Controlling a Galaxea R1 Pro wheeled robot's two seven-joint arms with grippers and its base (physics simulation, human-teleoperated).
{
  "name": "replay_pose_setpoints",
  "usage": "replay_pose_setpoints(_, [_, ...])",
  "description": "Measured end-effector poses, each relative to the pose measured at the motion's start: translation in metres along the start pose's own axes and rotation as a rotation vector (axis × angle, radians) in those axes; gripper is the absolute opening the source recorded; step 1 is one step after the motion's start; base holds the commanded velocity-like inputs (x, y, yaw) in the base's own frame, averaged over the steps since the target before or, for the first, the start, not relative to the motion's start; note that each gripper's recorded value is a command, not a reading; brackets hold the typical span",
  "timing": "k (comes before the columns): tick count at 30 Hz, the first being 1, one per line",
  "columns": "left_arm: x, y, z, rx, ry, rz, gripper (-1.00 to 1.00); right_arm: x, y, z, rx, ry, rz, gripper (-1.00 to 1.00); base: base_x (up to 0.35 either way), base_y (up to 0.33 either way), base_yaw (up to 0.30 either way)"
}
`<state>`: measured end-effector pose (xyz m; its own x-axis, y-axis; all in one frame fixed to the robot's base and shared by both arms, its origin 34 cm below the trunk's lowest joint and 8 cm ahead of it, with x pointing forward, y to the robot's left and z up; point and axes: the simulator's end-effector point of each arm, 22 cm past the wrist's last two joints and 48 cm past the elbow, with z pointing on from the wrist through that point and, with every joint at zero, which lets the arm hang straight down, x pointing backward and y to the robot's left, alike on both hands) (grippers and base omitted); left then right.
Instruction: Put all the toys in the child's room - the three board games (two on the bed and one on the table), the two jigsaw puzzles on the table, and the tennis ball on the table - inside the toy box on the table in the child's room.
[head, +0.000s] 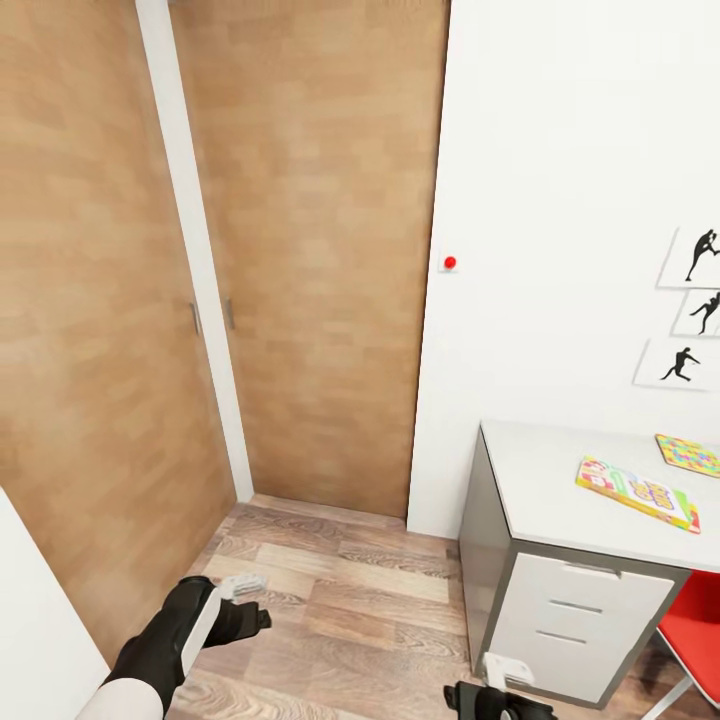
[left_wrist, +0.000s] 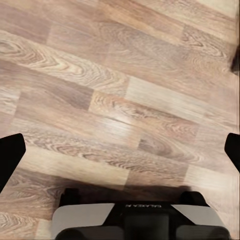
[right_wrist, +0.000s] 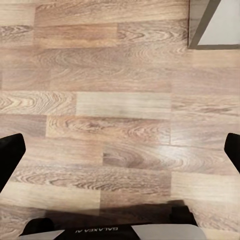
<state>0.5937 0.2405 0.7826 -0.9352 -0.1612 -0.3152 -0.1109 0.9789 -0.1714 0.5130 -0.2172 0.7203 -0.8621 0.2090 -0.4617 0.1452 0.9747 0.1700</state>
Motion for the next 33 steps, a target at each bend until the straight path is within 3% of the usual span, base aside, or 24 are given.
replay_pose_setpoints(10, [0.002,-0.013,-0.009,0.059,0.009,-0.003,1.00,-0.002,-0.007,-0.009,0.002,0.001,0.029,1.00,0.000,0.000,-0.106])
replay_pose_setpoints(16, [0.004,-0.016,-0.014,0.066,0.014,-0.003,1.00,-0.001,-0.010,-0.014,0.000,0.003,0.055,1.00,0.000,0.000,-0.233])
replay_pose_setpoints(33, [0.009,-0.017,-0.024,0.068,0.026,-0.004,1.00,0.005,-0.012,-0.026,0.006,0.017,0.065,1.00,0.000,0.000,-0.253])
